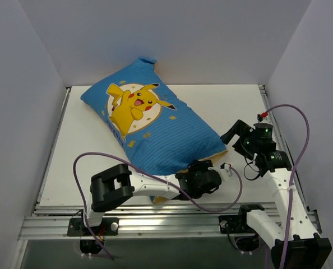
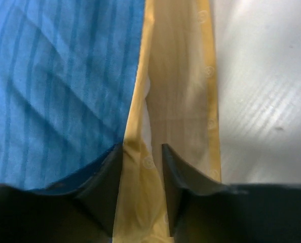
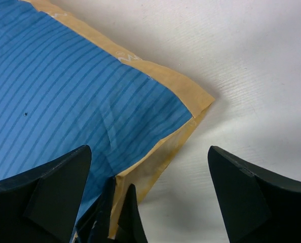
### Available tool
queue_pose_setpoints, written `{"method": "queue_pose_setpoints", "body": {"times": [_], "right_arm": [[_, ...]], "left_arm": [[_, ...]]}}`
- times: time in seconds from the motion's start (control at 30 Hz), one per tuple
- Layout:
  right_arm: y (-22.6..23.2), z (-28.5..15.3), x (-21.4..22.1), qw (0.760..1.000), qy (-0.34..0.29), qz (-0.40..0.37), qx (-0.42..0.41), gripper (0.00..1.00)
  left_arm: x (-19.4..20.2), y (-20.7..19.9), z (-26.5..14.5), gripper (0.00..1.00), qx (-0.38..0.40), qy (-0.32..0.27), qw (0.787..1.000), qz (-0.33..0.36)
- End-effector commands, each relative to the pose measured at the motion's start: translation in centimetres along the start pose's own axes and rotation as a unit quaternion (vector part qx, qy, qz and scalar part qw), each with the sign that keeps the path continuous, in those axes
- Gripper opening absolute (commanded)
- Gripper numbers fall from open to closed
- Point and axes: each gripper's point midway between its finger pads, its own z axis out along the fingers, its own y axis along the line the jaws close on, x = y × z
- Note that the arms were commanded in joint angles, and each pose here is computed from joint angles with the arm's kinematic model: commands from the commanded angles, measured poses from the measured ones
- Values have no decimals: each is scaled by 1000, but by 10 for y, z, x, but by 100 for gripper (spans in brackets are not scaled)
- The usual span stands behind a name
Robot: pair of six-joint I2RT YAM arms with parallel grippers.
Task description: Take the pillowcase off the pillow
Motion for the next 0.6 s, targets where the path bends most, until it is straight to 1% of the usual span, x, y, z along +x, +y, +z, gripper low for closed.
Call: {"method": "queue_pose_setpoints", "body": {"times": [0.0, 0.03, 0.1, 0.13, 0.17, 0.27, 0.3, 0.37, 0.5, 0.57], "right_arm": [[-3, -5, 7, 1000, 9, -13, -6, 94], [-3, -6, 7, 1000, 9, -15, -5, 93], [-3, -7, 7, 1000, 8, -20, -9, 92], [-4, -8, 9, 1000, 11, -22, -8, 90], [-3, -9, 9, 1000, 12, -23, -11, 89], [0, -14, 12, 999, 15, -31, -25, 85], [2, -18, 14, 999, 16, -35, -31, 84], [0, -22, 18, 998, 21, -41, -31, 82], [9, -33, 32, 995, 41, -53, -73, 79], [7, -34, 42, 994, 52, -54, -82, 75]], "left_arm": [[-16, 28, 11, 37, -39, -16, 998, -37], [-16, 32, 12, 21, -42, -16, 998, -41], [-18, 47, 12, 6, -52, -14, 997, -51], [-21, 52, 11, 3, -56, -15, 997, -53], [-18, 57, 7, 2, -55, -5, 997, -45], [-41, 85, -10, 2, -67, -21, 995, -65], [-53, 91, -16, 2, -61, -36, 994, -79], [-63, 106, -25, 2, -48, -53, 992, -107], [-78, 131, -31, 2, -27, -53, 987, -146], [-87, 144, -35, 2, -24, -53, 985, -162]]}}
